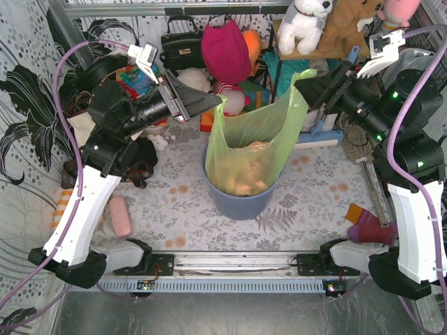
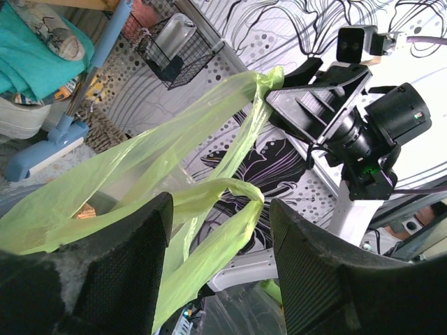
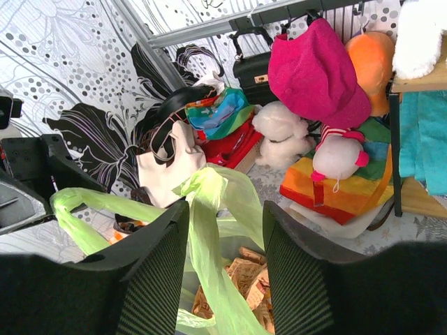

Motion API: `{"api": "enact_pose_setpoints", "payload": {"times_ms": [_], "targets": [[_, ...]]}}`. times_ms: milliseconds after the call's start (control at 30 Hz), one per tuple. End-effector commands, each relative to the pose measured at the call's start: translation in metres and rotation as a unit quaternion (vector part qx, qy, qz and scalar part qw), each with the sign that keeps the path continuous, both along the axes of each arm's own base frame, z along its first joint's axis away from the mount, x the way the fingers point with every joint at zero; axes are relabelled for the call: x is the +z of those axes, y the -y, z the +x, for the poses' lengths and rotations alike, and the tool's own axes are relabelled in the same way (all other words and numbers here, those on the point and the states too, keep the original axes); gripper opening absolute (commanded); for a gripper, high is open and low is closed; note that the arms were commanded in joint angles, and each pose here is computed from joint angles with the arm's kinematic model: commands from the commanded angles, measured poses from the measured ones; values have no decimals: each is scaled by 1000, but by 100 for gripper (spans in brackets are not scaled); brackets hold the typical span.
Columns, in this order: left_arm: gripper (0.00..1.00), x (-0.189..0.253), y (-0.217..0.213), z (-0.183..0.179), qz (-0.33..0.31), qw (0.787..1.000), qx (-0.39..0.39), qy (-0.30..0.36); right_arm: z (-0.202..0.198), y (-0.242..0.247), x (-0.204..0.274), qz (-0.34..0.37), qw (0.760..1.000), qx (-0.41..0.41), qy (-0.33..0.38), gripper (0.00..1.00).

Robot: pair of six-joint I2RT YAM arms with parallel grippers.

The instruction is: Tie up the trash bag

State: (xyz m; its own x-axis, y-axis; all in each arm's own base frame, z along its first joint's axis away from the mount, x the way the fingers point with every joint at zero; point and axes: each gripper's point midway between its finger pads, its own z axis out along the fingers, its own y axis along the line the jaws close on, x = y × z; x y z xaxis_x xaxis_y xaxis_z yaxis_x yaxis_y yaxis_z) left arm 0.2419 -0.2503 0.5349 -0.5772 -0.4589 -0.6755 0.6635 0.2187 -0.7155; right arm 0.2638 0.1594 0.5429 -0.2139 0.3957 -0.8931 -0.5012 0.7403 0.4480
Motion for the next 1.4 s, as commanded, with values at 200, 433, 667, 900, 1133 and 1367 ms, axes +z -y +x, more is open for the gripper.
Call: {"api": "enact_pose_setpoints", "payload": {"times_ms": [200,433,667,900,1133,1367], "targets": [[67,16,12,-18,-2,998,-46,32,-2,-2,12,6,1000,6,28,44],[68,11,23,-34,10,994,-104,31,-1,-4,12,6,1000,11,27,43],[60,18,21,-39,20,994,-104,42,-3,-2,14,6,999,6,32,33],[62,8,9,-22,79,996,-28,36,-1,2,14,2,999,-5,33,27],[66,17,-4,-18,122,989,36,82,3,5,19,-10,999,-13,49,34],[65,22,2,-7,123,987,46,94,7,2,36,-13,997,-10,78,27]]}}
